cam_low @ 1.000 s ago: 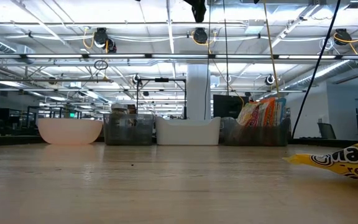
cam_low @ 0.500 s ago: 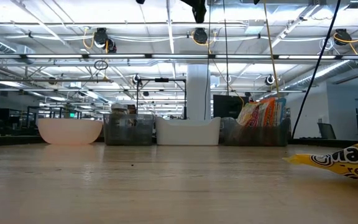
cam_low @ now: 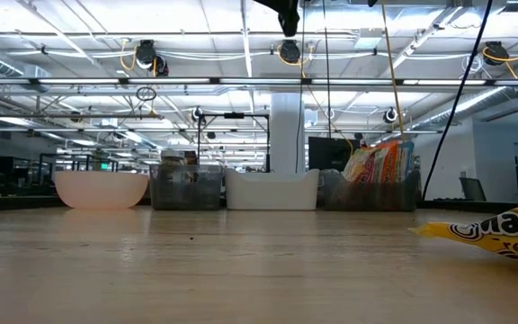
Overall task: Pick & Place Food Item
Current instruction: Put the black seasoning bottle into the left black bin
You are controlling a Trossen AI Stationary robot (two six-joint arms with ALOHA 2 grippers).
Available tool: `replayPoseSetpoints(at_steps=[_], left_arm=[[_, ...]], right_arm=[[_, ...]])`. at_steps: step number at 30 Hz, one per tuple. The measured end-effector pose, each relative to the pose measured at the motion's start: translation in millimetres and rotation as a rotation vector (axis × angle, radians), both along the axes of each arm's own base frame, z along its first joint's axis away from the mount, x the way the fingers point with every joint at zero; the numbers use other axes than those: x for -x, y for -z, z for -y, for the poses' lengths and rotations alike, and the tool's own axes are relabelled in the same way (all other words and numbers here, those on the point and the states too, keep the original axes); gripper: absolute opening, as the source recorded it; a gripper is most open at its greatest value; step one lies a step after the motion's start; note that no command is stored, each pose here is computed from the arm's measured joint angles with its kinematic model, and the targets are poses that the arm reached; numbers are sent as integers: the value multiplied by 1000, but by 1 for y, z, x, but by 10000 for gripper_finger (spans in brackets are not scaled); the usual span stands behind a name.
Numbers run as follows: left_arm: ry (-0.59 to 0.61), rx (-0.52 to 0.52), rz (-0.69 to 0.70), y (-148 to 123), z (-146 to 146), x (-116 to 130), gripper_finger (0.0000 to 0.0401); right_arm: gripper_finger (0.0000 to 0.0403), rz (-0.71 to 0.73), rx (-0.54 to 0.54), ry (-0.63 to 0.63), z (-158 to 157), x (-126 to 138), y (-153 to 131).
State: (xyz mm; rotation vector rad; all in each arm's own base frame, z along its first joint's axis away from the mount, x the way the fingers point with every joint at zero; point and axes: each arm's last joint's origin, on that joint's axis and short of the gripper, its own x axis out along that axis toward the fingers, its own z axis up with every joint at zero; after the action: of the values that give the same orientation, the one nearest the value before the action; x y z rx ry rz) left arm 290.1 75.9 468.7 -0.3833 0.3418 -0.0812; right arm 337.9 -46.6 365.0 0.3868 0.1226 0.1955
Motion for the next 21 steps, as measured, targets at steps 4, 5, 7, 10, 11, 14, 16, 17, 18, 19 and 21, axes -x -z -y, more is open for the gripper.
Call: replayPoseSetpoints(at_steps=[4,5,7,10,11,14,16,17,18,19,21], left_arm=[[116,107,-117,3,-12,-19,290],[138,126,-140,3,-14,-22,290],[170,136,-178,2,-18,-27,289],[196,102,-227,-1,-21,-28,289],[198,96,-244,-1,-22,-28,289],[188,85,-282,-2,-24,-27,289],[181,79,-293,-3,-25,-25,289],[180,79,-294,-3,-26,-25,289],[181,78,-294,-3,-26,-25,289],[183,77,-296,-3,-26,-24,289],[184,76,-306,-2,-26,-24,287]], right_arm=[[189,-15,-4,-16,0,0,1],[189,-19,-3,-16,0,0,2],[189,-26,-4,-16,0,0,3],[189,-32,-2,-15,0,0,3],[189,-38,-1,-15,0,0,4],[189,-58,-5,-11,0,1,6],[189,-64,-6,-10,0,1,6],[189,-65,-6,-10,0,1,6],[189,-65,-6,-11,0,1,6],[189,-67,-6,-11,0,1,7],[189,-72,-7,-11,0,1,7]])
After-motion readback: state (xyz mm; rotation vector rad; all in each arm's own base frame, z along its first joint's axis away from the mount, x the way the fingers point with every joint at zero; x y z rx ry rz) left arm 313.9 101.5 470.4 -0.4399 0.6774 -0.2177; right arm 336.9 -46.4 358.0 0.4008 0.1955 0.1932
